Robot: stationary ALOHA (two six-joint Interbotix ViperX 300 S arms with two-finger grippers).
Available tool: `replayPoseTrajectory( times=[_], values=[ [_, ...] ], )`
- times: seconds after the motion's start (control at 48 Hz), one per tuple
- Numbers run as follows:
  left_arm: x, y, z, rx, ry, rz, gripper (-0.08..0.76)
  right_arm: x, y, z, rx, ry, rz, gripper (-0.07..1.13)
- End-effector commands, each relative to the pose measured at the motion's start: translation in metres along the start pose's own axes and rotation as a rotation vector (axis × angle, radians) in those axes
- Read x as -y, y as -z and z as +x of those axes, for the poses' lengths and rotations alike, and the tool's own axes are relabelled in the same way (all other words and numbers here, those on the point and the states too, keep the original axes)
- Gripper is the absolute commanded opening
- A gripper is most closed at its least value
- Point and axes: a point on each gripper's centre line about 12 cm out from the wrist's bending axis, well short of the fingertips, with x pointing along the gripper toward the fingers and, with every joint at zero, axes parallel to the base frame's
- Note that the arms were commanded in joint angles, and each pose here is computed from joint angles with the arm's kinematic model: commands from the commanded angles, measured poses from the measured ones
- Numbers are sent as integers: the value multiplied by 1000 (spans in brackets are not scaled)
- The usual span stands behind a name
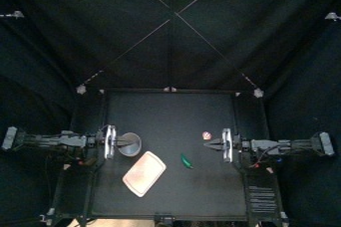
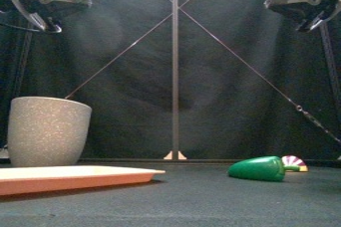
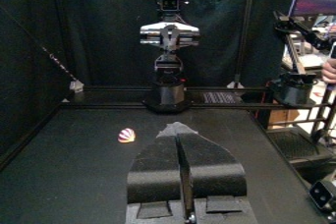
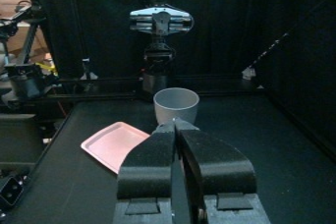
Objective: Pick the onion then place it in the grey bowl
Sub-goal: Pick the onion
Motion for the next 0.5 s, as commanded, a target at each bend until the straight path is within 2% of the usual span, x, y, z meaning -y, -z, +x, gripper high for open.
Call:
replayPoseTrajectory(
  times=[0.021,0.188,0.292,0.375,0.5],
  values=[
    [-1,-8,3,8,-8,-40,-13,3,5,4,-29,16,2,19],
    [-2,-9,4,3,-13,-50,-4,20,17,7,-118,98,25,59],
    [-2,-11,4,9,-13,-50,-4,34,24,6,-177,166,28,156],
    [-2,-13,5,14,-13,-52,-4,44,31,4,-218,215,37,339],
    [-2,-13,5,15,-14,-53,-2,56,38,0,-259,283,77,804]
  ],
)
